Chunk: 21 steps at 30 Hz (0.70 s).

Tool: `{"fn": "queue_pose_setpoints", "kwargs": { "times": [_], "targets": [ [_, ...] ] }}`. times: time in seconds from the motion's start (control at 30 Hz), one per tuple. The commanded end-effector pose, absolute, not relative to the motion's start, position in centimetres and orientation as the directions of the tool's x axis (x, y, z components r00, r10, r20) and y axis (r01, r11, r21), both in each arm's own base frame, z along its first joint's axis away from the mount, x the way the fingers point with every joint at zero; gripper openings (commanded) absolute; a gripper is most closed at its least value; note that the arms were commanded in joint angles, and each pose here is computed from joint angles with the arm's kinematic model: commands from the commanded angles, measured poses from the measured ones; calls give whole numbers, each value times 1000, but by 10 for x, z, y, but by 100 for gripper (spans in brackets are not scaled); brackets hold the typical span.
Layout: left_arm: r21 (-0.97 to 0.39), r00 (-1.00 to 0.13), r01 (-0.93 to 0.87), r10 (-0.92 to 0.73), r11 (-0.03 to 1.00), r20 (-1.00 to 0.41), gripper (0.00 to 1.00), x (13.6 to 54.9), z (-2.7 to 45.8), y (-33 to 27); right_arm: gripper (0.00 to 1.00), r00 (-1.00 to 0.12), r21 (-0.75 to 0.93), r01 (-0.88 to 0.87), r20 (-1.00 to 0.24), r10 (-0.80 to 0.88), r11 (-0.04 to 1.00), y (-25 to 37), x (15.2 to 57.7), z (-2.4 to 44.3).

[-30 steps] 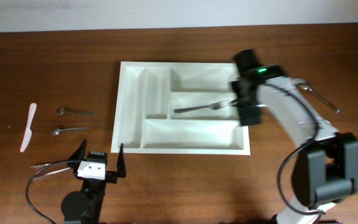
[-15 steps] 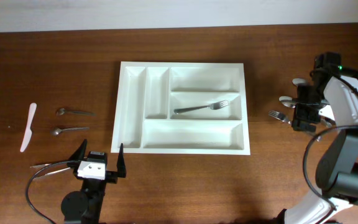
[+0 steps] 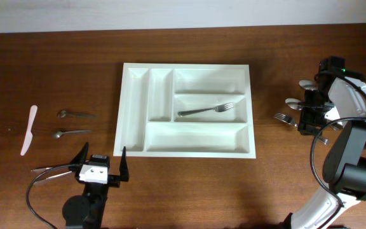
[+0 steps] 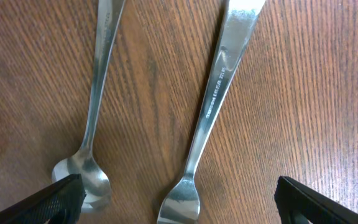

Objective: Pack container
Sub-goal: 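Return the right gripper to the forks and grasp a second fork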

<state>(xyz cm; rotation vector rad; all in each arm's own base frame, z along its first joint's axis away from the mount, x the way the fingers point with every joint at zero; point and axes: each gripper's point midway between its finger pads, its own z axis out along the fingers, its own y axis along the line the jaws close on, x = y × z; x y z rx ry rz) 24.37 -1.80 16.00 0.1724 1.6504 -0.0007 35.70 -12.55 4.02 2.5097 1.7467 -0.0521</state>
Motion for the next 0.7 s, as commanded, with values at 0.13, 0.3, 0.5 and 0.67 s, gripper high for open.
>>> {"fn": "queue_pose_setpoints", "kwargs": {
  "times": [0.13, 0.3, 0.5, 0.67],
  "targets": [
    [115, -72, 122, 125, 986, -990, 99, 244, 159, -20, 99, 435, -27, 897, -114, 893, -440, -125, 330, 14],
    [115, -73, 122, 125, 986, -990, 99, 244, 159, -20, 99, 428, -47, 899, -117, 896, -436, -122, 320, 0],
    [115, -72, 122, 125, 986, -990, 99, 244, 159, -20, 99, 371, -12, 927, -110, 922, -374, -123, 323, -13],
    [115, -73, 122, 125, 986, -990, 99, 244, 159, -20, 99, 370, -15, 927, -110, 922, -374, -122, 321, -16]
  ]
}}
